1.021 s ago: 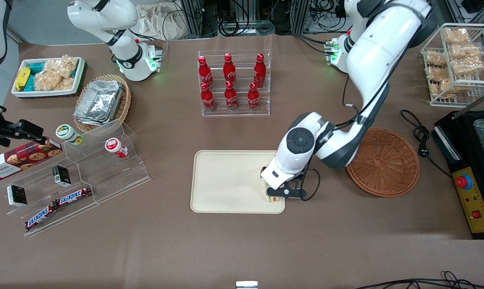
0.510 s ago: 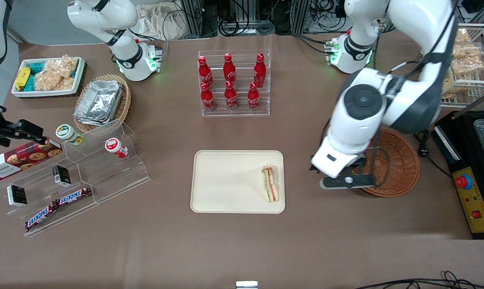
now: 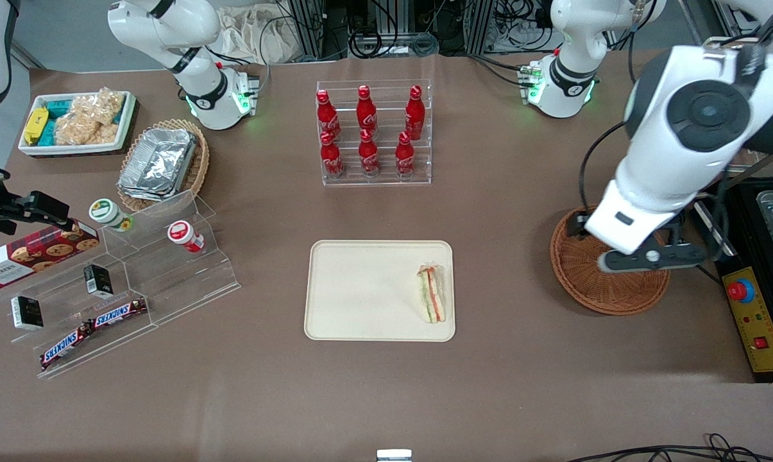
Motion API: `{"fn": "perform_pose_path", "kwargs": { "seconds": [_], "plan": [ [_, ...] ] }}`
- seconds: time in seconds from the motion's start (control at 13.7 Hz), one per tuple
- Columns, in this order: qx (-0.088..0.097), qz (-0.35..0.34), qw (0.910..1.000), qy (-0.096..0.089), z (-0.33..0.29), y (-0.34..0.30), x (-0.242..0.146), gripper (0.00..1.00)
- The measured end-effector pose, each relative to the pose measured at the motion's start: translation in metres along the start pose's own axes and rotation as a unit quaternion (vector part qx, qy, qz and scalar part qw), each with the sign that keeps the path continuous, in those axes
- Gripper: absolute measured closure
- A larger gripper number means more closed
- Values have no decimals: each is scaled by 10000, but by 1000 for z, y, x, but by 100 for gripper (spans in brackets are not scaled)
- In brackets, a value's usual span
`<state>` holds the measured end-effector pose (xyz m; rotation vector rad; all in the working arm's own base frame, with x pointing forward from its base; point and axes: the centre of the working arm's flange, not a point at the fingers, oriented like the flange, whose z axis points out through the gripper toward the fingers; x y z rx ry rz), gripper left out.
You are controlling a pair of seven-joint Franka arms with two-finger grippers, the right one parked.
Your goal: Place sandwich from basket to tray
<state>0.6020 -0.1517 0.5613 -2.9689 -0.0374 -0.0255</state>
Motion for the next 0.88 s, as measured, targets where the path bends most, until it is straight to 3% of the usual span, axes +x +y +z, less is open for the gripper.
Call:
{"fn": "perform_pose_path", "kwargs": {
  "seconds": [0.29,0.58,0.88],
  "plan": [
    [-234,-42,9996,-128,-20,-59,-7,0],
    [-188,-238,9992,-241,-17,-86,-7,0],
    [-444,-180,9984,-296,-23,-130,-12,0]
  ]
}}
